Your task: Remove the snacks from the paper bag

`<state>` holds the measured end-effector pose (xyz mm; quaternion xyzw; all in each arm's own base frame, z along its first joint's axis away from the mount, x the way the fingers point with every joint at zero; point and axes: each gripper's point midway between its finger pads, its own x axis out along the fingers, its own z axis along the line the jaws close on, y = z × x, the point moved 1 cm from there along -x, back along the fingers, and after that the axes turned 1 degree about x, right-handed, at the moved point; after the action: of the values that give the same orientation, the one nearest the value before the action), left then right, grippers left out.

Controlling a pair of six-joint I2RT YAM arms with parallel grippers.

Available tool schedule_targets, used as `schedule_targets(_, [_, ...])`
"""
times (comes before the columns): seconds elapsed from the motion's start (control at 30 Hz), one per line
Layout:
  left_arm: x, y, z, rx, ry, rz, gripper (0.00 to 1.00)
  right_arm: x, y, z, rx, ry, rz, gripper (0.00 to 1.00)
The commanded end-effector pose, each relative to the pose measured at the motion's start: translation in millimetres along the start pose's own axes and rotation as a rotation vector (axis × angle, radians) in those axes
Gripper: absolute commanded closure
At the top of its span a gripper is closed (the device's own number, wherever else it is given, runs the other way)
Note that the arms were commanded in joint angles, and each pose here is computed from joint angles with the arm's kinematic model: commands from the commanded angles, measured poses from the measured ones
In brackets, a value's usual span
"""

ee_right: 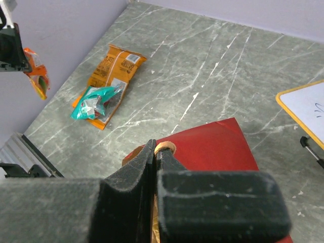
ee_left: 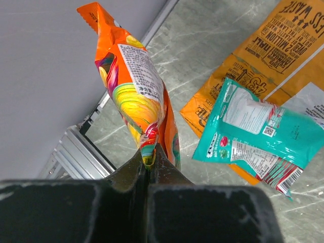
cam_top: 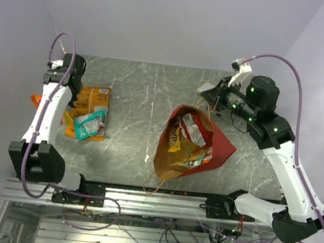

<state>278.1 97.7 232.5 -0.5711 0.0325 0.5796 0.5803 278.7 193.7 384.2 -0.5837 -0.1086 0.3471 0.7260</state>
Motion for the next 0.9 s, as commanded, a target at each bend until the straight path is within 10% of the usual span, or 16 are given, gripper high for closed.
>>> schedule_targets(0.0, [20,-2,-21,0.036,0.043,0.005,0.93,-12,-10,-1,-0.023,0.014,-0.063,1.00])
schedule_targets(0.7, [42,-14,-158,0.216,0.410,0.134,0.93,-21,-7,3,-0.013,0.004,-0.070,1.00])
schedule_targets(0.87, [34,-20,-161,0.224,0.442,0.118,0.51,-22,-6,2,-0.002,0.008,-0.072,1.00])
